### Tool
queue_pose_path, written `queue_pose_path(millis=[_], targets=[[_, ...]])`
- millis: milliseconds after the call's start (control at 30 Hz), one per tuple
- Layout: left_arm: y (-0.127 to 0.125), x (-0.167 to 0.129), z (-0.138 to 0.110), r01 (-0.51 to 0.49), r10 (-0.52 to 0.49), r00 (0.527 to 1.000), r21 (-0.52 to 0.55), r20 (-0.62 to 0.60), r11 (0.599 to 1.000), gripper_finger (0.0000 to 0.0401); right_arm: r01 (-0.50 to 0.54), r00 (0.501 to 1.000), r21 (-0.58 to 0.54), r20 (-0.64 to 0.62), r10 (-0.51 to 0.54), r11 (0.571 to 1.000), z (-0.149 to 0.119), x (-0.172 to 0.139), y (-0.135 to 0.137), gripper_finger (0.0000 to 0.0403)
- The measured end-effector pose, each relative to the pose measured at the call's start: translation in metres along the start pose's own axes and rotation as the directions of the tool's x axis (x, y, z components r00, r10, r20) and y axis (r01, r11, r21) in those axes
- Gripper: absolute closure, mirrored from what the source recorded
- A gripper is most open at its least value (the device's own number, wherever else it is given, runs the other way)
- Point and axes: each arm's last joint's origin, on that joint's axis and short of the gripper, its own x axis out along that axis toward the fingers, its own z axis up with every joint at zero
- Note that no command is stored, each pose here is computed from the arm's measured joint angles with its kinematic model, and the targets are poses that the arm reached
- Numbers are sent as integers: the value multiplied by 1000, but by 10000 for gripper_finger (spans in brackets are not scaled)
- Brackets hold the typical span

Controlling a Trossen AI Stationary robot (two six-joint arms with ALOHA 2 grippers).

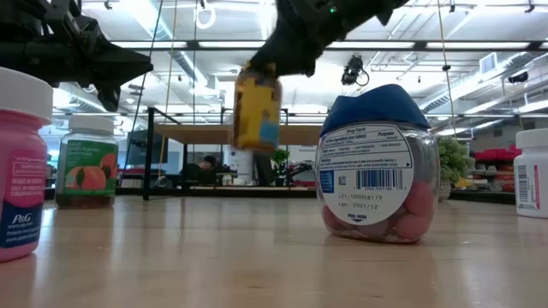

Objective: Pick and place medicine bottles onto shelf by color
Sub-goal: Put the yellow pill bottle on the shelf

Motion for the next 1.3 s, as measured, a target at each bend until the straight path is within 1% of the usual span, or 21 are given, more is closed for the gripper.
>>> queue_pose_path(millis=[33, 100, 167, 233, 367, 433, 600, 733, 900, 1067, 1200, 1300], targets=[[0, 0, 0, 0, 0, 1000, -6, -2, 1000, 335, 13, 1000, 8, 8, -13, 1000, 5, -10, -6, 173], [0, 0, 0, 0, 0, 1000, -8, -2, 1000, 334, 42, 997, 23, 63, -43, 999, 17, -29, -17, 173], [0, 0, 0, 0, 0, 1000, -7, 1, 1000, 333, 84, 993, 32, 83, -87, 996, 23, -46, -28, 173], [0, 0, 0, 1, -1, 1000, -6, 3, 1000, 334, 131, 987, 37, 90, -133, 991, 28, -62, -38, 173], [0, 0, 0, 0, 0, 1000, -6, 5, 1000, 334, 227, 961, 56, 147, -233, 972, 37, -93, -59, 173], [0, 0, 0, -1, 1, 1000, -6, 6, 1000, 333, 269, 948, 73, 157, -278, 960, 39, -101, -70, 173], [0, 0, 1, -3, 3, 1000, -10, 7, 1000, 336, 383, 913, 120, 101, -395, 916, 31, -109, -107, 172], [0, 0, 0, -3, 3, 1000, -17, 5, 1000, 339, 456, 880, 151, 70, -470, 877, 25, -114, -134, 172], [0, 0, 0, -3, 4, 1000, -19, 5, 1000, 336, 497, 854, 198, 59, -516, 845, 20, -125, -161, 172], [0, 0, 0, -8, 8, 1000, -19, 7, 1000, 336, 490, 854, 252, 52, -518, 834, 14, -124, -181, 172], [0, 0, 0, -9, 10, 1000, -18, 8, 1000, 339, 487, 856, 238, 62, -513, 840, 16, -115, -186, 172], [0, 0, 0, -10, 10, 1000, -19, 8, 1000, 337, 486, 859, 236, 48, -510, 841, 24, -110, -190, 172]])
